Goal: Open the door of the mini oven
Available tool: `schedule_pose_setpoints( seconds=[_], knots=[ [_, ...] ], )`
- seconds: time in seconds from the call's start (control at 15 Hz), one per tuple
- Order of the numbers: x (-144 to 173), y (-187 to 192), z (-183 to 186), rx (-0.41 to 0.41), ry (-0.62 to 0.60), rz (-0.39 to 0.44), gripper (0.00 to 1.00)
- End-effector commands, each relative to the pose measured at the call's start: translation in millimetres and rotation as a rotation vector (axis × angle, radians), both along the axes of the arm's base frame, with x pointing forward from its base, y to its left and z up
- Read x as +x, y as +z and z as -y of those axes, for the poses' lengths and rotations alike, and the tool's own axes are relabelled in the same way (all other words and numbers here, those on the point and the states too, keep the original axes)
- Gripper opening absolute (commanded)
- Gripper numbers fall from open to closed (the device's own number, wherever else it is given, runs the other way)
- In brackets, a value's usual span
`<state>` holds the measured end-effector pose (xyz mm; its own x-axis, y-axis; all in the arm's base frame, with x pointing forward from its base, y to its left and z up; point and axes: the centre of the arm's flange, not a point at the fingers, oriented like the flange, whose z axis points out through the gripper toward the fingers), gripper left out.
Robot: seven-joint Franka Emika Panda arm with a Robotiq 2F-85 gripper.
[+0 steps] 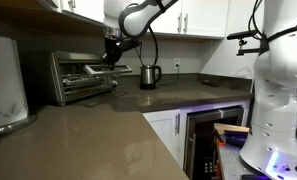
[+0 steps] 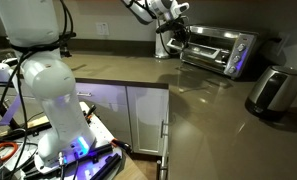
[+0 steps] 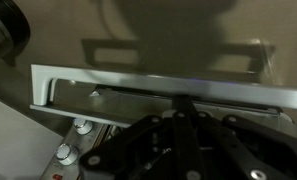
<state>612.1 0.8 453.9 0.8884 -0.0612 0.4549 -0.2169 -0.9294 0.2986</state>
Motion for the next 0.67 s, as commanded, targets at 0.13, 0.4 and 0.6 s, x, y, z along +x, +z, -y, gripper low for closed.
schedule_pose_setpoints(
  seconds=[0.13, 0.4, 0.6],
  knots=[
    [-12.7, -6.5, -1.2, 0.014, 0.011, -0.051, 0.00],
    [-15.8, -14.6, -3.6, 0.024, 0.009, -0.067, 0.00],
    [-18.3, -21.0, -6.0, 0.034, 0.008, -0.082, 0.00]
  ],
)
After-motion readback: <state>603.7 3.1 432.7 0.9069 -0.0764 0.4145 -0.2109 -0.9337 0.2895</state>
